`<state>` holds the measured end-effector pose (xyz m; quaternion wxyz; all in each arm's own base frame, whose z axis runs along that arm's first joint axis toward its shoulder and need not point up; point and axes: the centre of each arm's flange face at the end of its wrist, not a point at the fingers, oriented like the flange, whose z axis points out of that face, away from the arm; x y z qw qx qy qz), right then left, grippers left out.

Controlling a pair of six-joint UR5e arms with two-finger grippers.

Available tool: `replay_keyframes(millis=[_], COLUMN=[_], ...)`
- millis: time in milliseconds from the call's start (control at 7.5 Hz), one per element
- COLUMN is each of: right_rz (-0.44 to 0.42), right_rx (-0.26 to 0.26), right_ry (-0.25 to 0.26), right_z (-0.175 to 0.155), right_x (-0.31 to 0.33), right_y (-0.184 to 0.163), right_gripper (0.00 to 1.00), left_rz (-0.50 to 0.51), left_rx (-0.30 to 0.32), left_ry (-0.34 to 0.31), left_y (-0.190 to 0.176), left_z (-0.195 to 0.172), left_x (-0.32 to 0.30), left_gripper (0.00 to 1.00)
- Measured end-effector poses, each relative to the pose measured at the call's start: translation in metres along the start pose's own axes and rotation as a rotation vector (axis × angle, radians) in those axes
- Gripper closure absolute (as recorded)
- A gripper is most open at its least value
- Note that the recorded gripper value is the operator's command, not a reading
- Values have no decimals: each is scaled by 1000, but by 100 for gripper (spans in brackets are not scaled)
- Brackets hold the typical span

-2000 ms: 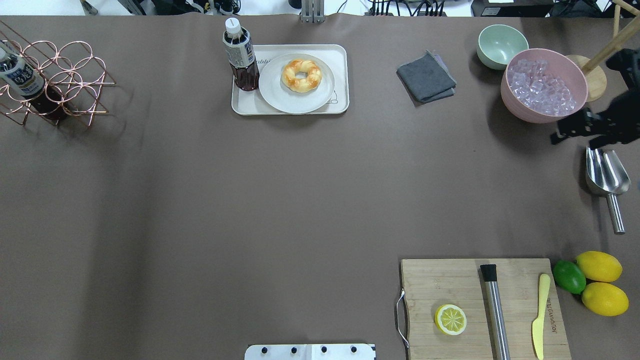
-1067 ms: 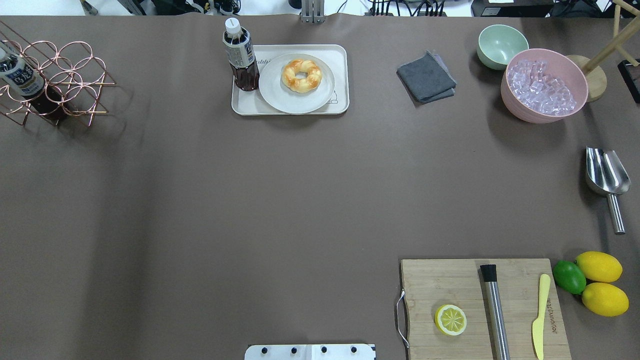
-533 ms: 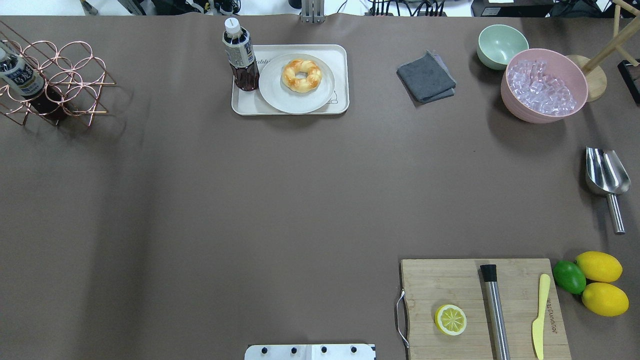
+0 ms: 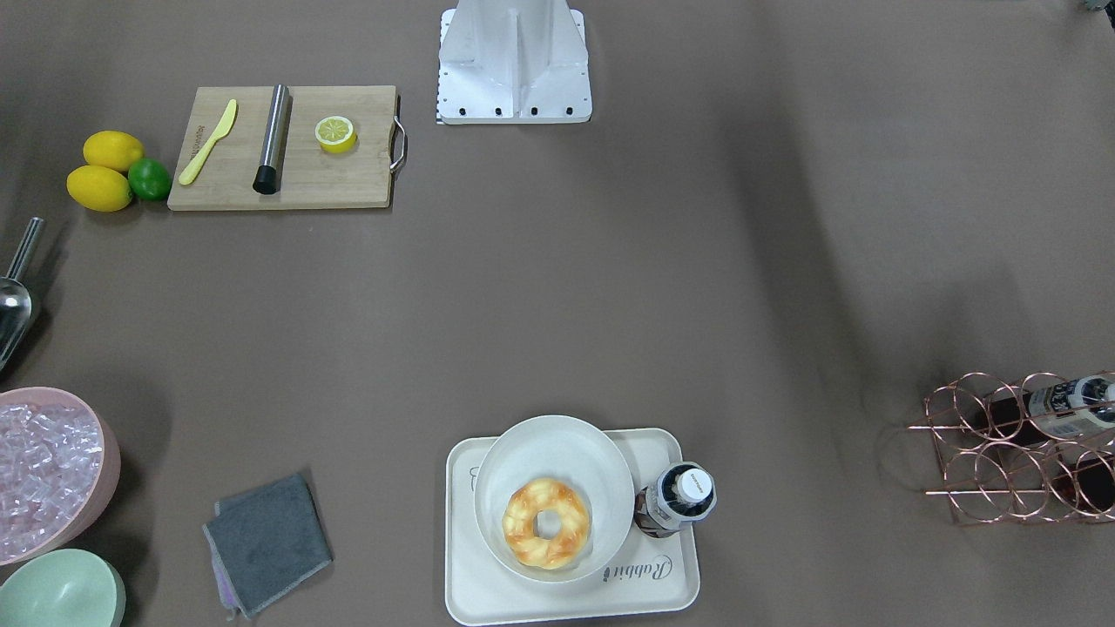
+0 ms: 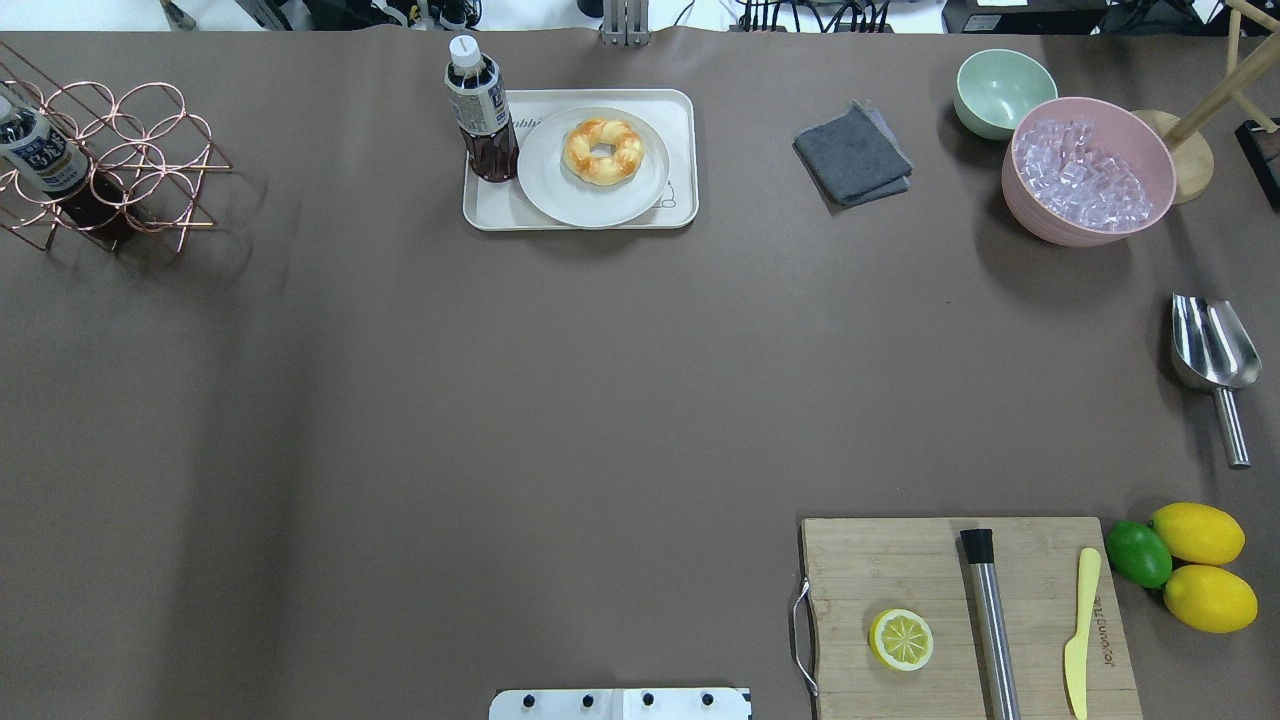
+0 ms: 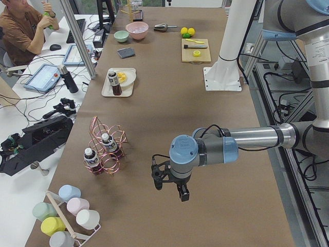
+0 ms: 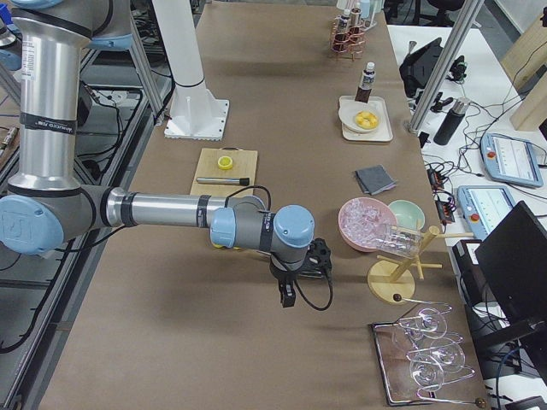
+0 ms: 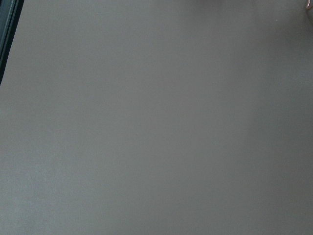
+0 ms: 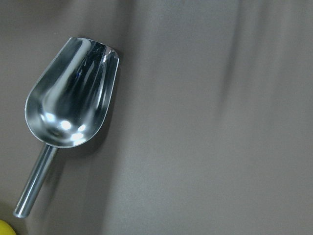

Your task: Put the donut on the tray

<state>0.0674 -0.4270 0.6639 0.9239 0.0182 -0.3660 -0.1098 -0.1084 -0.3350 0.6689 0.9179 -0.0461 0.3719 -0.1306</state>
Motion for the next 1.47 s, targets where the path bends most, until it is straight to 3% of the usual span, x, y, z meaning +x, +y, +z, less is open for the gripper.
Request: replay_keyframes(millis=[1467], right_rz=[-3], right_rx=[6], right_ry=[19], right_z=[-6], right_x=[-2], right_y=[-5], right_gripper=[1], left_rz=[6], left_rx=[8], left_ry=[2], left_y=[-3], left_z=[-2], left_x=[3], left_gripper=[2])
